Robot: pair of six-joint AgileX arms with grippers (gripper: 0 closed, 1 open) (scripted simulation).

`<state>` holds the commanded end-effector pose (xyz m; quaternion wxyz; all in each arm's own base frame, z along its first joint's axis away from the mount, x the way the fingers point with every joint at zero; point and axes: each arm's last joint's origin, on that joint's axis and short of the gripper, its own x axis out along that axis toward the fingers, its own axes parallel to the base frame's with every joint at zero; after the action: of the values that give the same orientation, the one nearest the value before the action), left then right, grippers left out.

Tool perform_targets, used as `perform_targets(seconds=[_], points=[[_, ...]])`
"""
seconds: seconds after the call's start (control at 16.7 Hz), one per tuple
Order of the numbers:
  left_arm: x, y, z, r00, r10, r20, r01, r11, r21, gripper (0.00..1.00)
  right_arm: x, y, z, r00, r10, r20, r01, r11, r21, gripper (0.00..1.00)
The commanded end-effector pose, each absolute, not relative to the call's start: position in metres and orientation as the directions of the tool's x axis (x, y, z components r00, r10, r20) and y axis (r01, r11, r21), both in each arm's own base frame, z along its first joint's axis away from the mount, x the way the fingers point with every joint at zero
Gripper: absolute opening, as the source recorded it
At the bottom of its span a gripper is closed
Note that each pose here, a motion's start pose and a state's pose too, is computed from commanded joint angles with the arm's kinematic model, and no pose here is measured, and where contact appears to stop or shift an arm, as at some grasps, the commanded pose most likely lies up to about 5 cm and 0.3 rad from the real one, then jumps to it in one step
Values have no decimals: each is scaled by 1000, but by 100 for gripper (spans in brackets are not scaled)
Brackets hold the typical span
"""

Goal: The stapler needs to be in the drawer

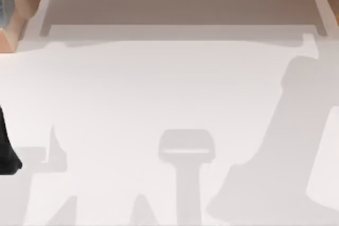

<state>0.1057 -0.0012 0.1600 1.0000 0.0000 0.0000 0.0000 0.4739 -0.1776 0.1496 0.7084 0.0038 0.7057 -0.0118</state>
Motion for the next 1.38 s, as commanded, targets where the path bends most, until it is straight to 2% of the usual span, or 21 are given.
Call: perform_targets(seconds=[0.06,0.84,1.38], points=[[106,-1,160,1000,0,0,0,1000,0,100,474,-178,150,4,-11,-1000,22,1000,-11,0],[106,-1,160,1000,0,0,0,1000,0,100,474,-178,150,4,-11,-1000,22,1000,-11,98],[106,-1,160,1000,0,0,0,1000,0,100,474,-177,150,4,-12,-1000,22,1000,-11,100]])
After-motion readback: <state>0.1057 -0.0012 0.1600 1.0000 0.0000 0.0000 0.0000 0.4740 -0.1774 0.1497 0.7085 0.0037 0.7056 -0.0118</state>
